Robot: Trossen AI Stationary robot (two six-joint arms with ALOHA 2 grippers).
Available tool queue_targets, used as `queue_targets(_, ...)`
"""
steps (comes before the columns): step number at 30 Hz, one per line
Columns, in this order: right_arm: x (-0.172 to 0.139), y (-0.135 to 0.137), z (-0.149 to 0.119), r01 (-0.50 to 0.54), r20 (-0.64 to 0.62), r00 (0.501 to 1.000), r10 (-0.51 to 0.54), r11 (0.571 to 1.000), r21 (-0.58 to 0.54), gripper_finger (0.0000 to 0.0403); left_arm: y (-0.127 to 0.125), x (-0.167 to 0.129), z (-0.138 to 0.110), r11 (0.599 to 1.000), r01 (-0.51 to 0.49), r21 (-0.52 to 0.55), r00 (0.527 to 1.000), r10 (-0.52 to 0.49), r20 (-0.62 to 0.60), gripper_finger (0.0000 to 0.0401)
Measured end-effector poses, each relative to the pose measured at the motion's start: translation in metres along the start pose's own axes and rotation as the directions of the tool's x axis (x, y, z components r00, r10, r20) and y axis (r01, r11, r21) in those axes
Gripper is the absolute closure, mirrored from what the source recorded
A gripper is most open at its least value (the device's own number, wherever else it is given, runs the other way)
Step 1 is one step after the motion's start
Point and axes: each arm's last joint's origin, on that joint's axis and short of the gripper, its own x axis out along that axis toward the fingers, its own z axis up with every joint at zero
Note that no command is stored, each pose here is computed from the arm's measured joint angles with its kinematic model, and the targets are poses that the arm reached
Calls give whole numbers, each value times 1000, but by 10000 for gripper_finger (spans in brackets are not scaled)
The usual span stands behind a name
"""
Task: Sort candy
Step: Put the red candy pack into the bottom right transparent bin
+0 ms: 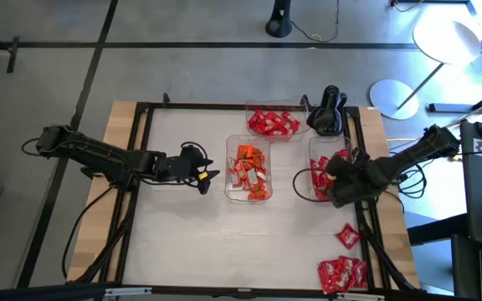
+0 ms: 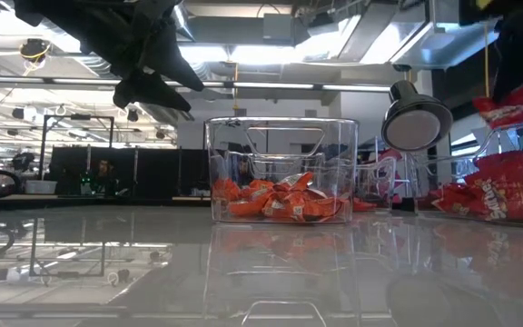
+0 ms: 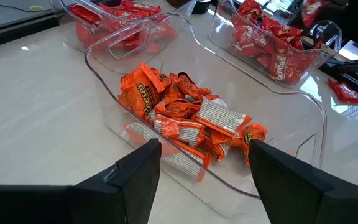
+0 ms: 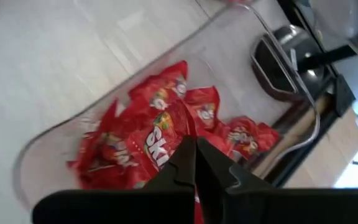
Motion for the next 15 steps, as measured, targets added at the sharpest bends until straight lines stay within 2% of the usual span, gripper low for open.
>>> queue_targets(3, 10, -2, 0, 28, -39, 999, -27, 1000, 8, 394, 0, 0, 0, 1000, 0, 1, 1000, 0, 0, 168)
queue_targets(5, 15, -2, 0, 21, -75, 997, -21, 1000, 11, 374, 0, 0, 0, 1000, 0, 1, 1000, 0, 0, 168)
queue_targets(11, 18, -2, 1, 1, -135, 991, 4, 999, 37, 267, 0, 0, 0, 1000, 0, 3, 1000, 0, 0, 168)
queue_targets(15, 11, -1, 2, -69, -201, 977, 74, 997, 31, 197, 0, 0, 0, 1000, 0, 0, 1000, 0, 0, 168)
